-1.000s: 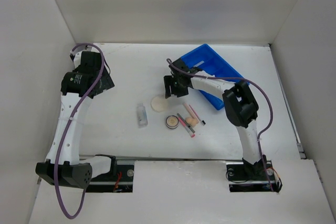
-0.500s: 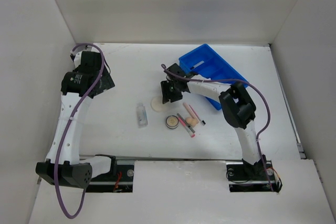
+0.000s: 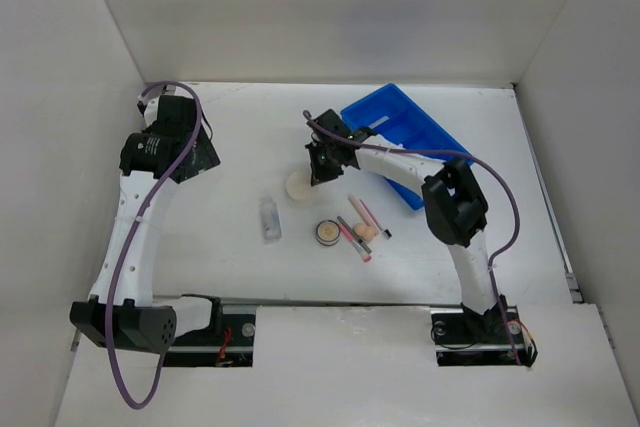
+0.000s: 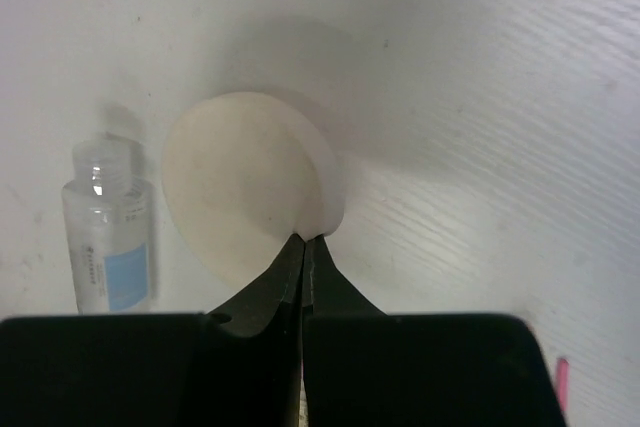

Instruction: Organize the makeup

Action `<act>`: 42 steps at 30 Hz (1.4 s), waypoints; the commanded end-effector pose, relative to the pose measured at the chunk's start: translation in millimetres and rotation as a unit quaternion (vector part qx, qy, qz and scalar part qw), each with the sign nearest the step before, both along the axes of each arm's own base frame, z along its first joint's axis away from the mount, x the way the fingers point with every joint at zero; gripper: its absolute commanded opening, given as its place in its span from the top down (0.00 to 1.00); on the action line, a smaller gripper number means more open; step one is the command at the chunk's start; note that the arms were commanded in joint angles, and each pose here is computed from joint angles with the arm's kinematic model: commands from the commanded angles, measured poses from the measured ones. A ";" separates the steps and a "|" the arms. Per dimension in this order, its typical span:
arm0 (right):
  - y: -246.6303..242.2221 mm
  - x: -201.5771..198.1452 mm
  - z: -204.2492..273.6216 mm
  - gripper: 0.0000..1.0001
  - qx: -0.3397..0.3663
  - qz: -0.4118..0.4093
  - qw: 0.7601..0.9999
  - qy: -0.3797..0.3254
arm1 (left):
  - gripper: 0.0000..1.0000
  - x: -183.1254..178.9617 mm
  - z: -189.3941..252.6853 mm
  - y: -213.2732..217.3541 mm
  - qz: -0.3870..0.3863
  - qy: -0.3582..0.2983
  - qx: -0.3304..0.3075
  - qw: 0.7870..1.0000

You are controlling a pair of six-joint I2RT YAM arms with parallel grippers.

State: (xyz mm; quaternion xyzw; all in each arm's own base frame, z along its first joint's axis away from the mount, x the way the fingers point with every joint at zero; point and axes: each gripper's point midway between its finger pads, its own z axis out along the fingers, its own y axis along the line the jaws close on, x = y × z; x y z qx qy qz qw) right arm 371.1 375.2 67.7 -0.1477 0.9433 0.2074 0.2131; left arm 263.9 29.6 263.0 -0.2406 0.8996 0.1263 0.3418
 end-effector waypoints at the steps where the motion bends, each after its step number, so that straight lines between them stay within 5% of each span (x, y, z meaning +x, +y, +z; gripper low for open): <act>1: -25.0 35.1 85.0 1.00 0.018 -0.060 0.994 -0.093 | 0.00 2.9 10.9 3.4 0.003 -0.014 0.004 1.000; 11: -162.6 90.5 145.3 1.00 0.090 -0.220 0.963 -0.124 | 0.00 7.3 12.1 1.1 0.000 -0.018 0.000 1.000; 17: -237.3 113.5 116.7 1.00 0.080 -0.299 0.947 -0.089 | 0.00 9.6 12.1 -3.0 -0.007 -0.022 -0.010 1.000; 32: -277.0 138.7 77.1 0.99 0.007 -0.377 0.924 -0.057 | 0.00 10.9 6.0 -5.0 -0.006 -0.009 -0.015 1.000; 42: -268.1 151.2 83.0 0.71 0.017 -0.374 0.925 -0.060 | 0.00 8.9 5.0 -4.8 -0.006 -0.005 -0.014 1.000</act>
